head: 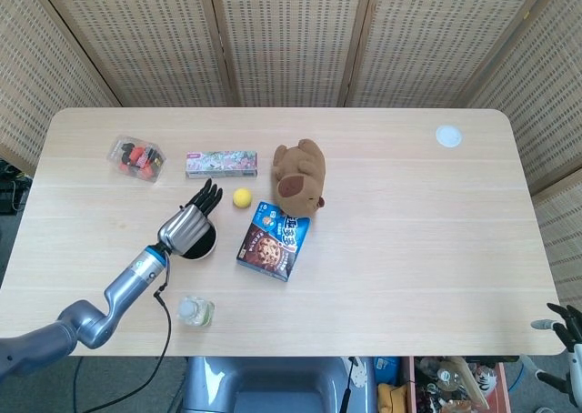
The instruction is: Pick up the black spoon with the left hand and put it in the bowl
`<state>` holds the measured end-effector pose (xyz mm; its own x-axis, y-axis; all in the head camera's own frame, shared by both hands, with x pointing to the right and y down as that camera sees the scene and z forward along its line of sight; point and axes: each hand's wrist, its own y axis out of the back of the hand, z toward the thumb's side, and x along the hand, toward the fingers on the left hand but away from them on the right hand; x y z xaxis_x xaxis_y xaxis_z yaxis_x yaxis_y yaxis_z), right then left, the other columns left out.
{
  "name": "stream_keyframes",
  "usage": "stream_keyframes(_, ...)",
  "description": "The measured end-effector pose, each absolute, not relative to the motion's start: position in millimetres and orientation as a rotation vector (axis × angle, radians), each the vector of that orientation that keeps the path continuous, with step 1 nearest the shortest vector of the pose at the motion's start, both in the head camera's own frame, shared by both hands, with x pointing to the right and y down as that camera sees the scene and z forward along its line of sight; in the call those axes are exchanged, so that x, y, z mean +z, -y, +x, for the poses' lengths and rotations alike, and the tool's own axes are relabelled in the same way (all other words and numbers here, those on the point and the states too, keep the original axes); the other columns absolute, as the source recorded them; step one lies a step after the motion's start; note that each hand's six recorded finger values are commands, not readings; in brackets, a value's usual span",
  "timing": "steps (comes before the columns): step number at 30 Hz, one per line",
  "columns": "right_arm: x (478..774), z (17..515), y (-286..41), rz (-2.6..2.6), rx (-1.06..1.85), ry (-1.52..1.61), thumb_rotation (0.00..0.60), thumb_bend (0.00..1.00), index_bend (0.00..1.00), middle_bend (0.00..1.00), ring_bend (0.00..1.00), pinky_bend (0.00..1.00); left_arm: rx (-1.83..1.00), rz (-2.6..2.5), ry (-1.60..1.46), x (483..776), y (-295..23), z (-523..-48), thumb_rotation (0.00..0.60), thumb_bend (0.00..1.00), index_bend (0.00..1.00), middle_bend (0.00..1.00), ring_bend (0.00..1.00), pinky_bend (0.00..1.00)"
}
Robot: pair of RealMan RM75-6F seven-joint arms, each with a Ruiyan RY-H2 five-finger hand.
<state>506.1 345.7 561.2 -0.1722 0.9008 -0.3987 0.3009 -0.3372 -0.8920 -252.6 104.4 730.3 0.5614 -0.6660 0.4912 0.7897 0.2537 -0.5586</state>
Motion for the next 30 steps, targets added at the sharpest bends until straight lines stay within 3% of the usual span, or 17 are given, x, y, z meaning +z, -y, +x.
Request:
stream_keyframes(10,561,506,-346,-1.588,1.541,1.383,0.600,0.30,0.43,0.27,0.13,0.24,-0.969,-0.899,0.167,730,-119,-249,0.600,0.46,0.62,0.04,0.00,0.00)
stream_keyframes(21,560,509,-349,-1.574,1.553,1.391,0.600,0.30,0.43,0.27,0.13,0.24,-0.959,-0.884,0.146,730,-110,-226,0.600,0.46,0.62,0.04,0.00,0.00)
stream_keyframes(30,561,509,-349,-1.579,1.557,1.387,0.600,0.30,0.43,0.27,0.13,0.24,-1.002,-0.870,0.155,734,-104,-241,0.600,0.46,0.62,0.03,0.00,0.00)
